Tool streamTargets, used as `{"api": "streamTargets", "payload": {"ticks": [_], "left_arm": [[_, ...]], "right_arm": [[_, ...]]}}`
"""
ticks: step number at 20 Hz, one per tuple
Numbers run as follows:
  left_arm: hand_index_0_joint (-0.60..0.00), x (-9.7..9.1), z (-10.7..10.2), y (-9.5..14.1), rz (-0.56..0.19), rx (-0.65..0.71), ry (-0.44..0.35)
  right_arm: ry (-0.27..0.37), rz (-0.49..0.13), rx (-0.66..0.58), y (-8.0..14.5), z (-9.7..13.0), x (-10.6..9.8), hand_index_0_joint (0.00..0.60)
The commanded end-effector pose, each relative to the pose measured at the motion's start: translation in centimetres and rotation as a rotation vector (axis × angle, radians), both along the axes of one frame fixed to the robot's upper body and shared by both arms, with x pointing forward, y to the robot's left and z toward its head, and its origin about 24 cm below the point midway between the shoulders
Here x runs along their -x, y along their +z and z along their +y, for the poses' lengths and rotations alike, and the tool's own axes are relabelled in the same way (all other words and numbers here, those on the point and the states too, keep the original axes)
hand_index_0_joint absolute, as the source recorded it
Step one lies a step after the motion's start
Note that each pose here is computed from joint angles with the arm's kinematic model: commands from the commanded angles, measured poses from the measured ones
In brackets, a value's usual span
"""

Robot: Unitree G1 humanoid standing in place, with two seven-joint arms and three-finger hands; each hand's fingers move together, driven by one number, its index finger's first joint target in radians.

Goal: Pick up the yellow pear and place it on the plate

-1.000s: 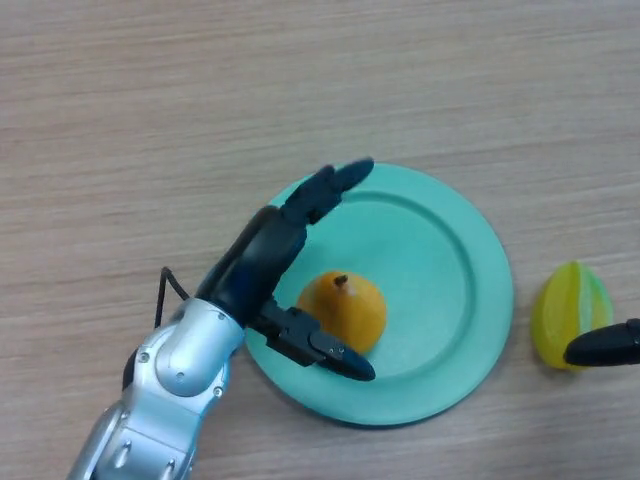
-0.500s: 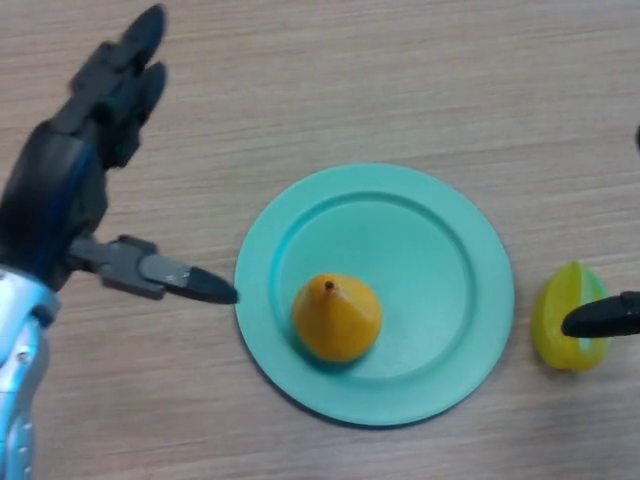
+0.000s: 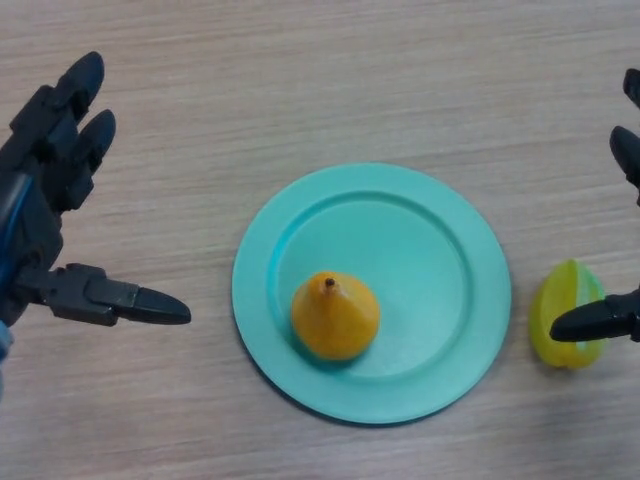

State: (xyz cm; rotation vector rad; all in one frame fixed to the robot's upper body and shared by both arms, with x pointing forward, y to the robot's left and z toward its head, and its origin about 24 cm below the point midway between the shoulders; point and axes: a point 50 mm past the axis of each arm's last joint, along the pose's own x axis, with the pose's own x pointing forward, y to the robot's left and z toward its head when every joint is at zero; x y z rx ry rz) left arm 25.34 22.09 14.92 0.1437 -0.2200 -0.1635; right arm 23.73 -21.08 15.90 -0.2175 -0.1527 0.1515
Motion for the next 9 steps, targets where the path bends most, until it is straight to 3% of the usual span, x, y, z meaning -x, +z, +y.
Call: {"api": "streamTargets", "payload": {"ticks": [1,4,9], "left_arm": [[0.0,1.2,1.3,3.8,-0.249,-0.064,0.04],[0.0,1.0,1.3,3.6,-0.258,-0.085,0.067],[0.0,0.5,1.6,3.8,-0.26,-0.107,0.085]], "right_arm": [[-0.004,-0.212,0.08,2.8,0.0,0.9,0.0],[0.012,-0.181,0.069,2.7,0.3,0.6,0.0],[0.011,-0.238,0.087,3.0,0.6,-0.1,0.0]]}}
